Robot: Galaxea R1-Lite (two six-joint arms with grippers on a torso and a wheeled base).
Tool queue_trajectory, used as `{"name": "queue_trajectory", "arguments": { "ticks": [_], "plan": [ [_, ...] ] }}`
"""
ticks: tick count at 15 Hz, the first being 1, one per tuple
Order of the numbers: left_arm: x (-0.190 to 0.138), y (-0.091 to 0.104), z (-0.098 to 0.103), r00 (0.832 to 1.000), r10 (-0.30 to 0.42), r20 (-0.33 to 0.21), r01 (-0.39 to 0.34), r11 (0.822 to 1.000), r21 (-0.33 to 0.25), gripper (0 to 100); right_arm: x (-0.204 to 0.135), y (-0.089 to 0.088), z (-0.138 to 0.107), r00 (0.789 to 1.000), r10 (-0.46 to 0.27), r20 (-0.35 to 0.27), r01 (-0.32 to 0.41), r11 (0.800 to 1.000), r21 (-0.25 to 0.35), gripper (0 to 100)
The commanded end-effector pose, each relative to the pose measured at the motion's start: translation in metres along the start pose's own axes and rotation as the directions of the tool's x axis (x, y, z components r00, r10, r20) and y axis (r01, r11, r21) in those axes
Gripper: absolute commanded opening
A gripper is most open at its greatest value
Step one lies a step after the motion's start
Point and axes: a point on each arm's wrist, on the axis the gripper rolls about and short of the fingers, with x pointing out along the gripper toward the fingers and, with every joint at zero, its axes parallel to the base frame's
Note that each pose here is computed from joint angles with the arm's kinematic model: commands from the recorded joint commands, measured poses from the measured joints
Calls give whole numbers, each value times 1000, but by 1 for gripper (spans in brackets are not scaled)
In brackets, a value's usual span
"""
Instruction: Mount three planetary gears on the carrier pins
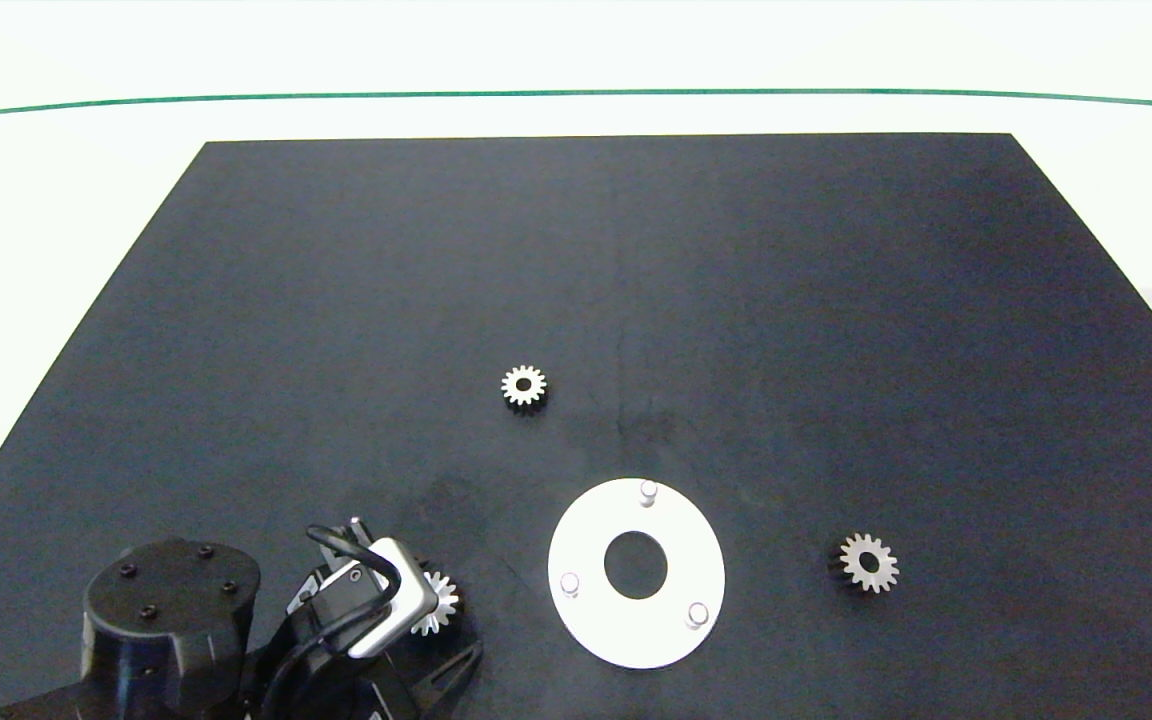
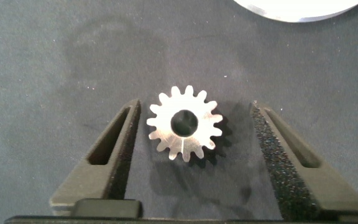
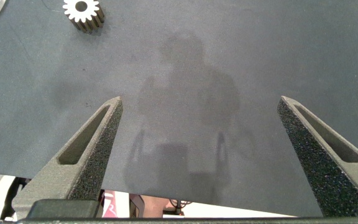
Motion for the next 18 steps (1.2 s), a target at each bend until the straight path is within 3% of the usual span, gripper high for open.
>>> {"name": "queue_trajectory", "arguments": {
  "ticks": [1,18],
  "plan": [
    [0,0,0,1000,3,6,-3,1000,1,65,-1,0,0,1000,0,2,0,1000,-1,100],
    [3,0,-1,1000,2,3,-2,1000,3,30,-2,0,1,1000,-2,11,2,1000,-1,100]
  ]
}}
